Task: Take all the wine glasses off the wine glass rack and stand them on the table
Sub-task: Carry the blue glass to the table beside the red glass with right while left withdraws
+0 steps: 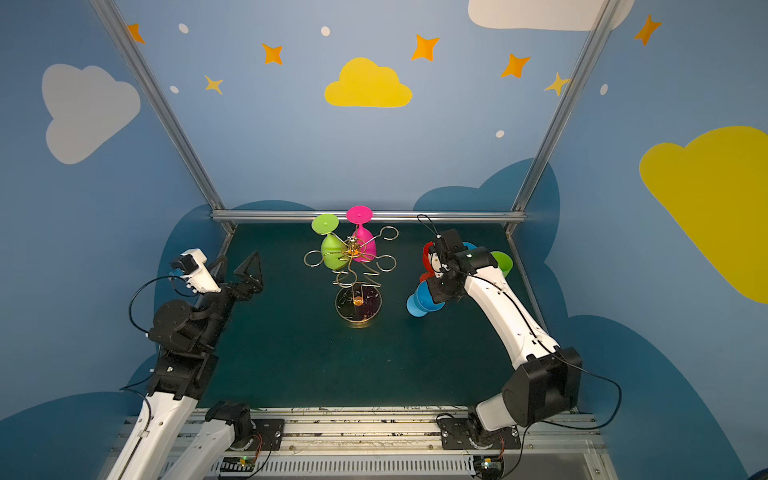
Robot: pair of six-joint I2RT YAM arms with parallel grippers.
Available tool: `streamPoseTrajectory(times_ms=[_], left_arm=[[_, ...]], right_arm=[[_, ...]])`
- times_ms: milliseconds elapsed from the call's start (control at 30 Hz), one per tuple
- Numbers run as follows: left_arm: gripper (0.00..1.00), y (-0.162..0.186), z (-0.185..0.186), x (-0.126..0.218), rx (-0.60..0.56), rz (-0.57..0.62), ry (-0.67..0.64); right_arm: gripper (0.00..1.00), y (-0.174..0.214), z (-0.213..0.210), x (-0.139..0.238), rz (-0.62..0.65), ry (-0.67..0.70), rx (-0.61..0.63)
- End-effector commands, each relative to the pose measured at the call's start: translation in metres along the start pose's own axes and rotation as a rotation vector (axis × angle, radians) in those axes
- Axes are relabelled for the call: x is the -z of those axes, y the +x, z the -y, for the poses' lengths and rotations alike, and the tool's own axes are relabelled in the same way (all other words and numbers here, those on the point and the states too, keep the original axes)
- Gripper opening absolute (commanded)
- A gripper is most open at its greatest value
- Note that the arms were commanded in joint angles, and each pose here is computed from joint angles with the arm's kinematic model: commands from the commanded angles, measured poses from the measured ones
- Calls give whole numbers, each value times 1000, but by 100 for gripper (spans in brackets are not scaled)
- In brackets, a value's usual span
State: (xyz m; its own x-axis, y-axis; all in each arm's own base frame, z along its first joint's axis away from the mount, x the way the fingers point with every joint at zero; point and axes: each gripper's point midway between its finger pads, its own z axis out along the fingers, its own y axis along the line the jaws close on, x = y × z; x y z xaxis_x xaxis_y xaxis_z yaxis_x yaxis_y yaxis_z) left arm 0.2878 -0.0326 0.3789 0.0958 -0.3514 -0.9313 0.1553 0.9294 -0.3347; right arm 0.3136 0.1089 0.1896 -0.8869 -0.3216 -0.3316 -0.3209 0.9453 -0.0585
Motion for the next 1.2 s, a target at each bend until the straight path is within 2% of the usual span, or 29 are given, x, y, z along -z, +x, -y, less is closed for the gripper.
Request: streamPoseTrajectory(times_ms=[0,167,367,567,833,1167], left_arm=[[100,5,-1,1,5,-11,5],[100,6,-2,1,7,-13,3],[100,7,-4,1,8,-16,-3],[100,8,-6,-1,10,-22,-9],[99,9,-9,-2,11,-26,-19],[100,7,-12,-2,15,-22,-31]], right_arm=[[0,-15,1,1,18,-11,-9],[0,-18,4,-14,-67,3,-15],[0,-18,7,-34,-208,16,-92],[0,-29,5,-41,-174,3,-100],[0,-35,4,-48,-187,-13,-104],[28,-48,1,-30,-123,-61,-119]])
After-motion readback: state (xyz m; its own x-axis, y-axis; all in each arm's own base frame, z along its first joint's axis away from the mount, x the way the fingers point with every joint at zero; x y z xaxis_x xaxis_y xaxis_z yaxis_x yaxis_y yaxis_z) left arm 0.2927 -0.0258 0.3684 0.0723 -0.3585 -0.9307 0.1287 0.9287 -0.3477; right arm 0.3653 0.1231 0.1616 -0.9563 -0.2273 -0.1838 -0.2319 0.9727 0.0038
